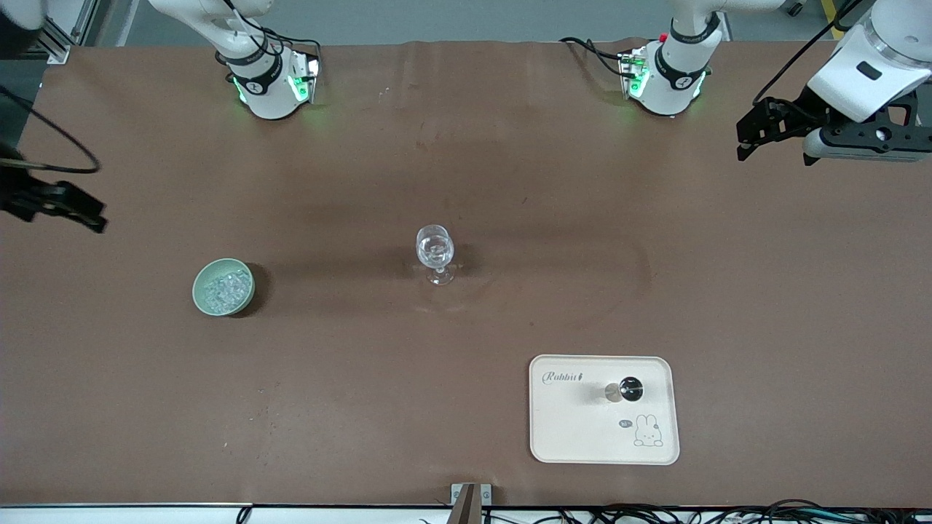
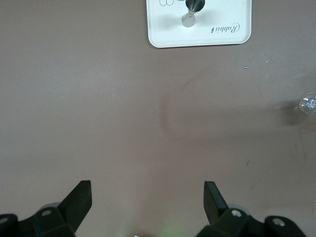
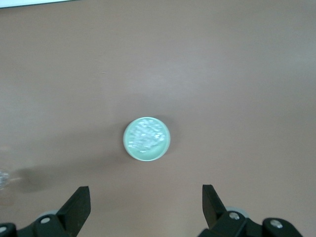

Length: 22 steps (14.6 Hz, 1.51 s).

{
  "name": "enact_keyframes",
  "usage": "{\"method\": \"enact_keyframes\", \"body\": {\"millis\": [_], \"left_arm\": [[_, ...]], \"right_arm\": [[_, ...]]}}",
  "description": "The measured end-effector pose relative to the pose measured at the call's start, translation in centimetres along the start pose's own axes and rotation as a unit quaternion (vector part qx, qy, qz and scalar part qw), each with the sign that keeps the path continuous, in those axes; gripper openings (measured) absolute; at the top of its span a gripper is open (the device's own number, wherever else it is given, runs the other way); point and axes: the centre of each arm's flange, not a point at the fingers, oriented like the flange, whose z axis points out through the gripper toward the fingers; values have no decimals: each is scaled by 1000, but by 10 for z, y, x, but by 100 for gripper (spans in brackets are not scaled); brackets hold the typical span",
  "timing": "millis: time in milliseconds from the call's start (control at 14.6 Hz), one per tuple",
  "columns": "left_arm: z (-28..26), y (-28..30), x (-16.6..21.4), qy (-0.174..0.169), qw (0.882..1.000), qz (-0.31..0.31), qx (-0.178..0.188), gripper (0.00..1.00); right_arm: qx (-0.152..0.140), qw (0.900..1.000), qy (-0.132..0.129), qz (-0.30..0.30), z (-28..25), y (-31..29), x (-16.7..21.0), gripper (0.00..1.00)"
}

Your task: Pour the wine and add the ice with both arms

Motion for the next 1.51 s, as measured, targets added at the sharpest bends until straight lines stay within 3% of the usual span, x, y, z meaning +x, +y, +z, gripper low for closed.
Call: {"method": "enact_keyframes", "body": {"millis": [205, 479, 1507], "left_arm": [[0, -5, 1, 0, 1000, -7, 3, 100], [-2, -11, 2, 3, 1000, -11, 3, 100], [-3, -12, 9, 6, 1000, -10, 8, 100]], "right_arm": [[-6, 1000, -6, 11, 5, 49, 3, 100], [23, 999, -17, 26, 7, 72, 0, 100], [37, 999, -30, 8, 1, 55, -10, 100]]}}
